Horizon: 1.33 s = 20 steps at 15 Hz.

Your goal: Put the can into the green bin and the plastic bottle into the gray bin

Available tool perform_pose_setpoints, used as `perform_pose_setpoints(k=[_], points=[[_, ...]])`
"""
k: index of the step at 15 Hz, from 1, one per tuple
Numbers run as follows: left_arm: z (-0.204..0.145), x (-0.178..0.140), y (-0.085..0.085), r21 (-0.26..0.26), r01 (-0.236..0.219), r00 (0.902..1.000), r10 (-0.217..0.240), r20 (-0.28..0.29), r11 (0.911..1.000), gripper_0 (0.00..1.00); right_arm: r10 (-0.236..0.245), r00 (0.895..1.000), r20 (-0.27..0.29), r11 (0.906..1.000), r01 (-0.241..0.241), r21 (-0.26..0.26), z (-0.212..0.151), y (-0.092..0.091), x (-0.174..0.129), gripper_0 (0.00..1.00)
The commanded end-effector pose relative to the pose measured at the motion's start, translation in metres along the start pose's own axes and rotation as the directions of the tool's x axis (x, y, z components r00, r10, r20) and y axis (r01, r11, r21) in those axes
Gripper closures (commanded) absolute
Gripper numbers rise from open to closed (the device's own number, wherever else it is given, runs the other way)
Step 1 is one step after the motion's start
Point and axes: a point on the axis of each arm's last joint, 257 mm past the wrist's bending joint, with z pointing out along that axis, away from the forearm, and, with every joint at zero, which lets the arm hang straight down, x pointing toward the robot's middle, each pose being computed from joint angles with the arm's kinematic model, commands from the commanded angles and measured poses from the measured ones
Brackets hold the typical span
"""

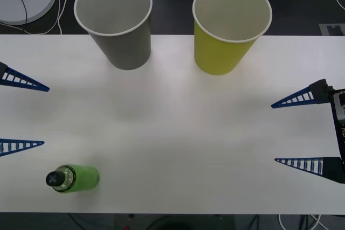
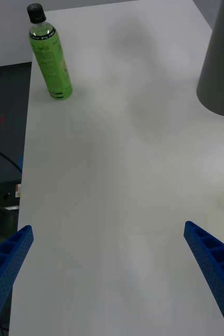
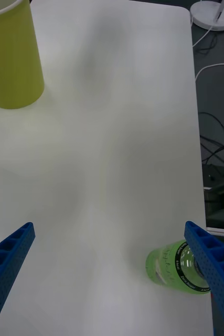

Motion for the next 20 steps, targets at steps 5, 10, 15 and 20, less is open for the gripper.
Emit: perform_pose_setpoints(k=[5,10,15,20], points=[[0.012,0.017,-0.019,0.048,0.08,0.9968,-0.08,0.004,0.9957,0.0,0.0,1.0,0.0,1.0,0.0,0.0,0.0,0.0,0.0,0.0],[0.007,0.021,-0.013,0.075,0.083,0.996,-0.085,0.028,0.9937,0.0,0.0,1.0,0.0,1.0,0.0,0.0,0.0,0.0,0.0,0.0],[-0.002,0.056,-0.023,0.06,-0.001,0.9991,-0.002,0.042,0.9982,0.0,0.0,1.0,0.0,1.0,0.0,0.0,0.0,0.0,0.0,0.0],[-0.022,0.094,-0.039,0.102,-0.053,0.9982,0.049,0.034,0.9934,0.0,0.0,1.0,0.0,1.0,0.0,0.0,0.0,0.0,0.0,0.0]])
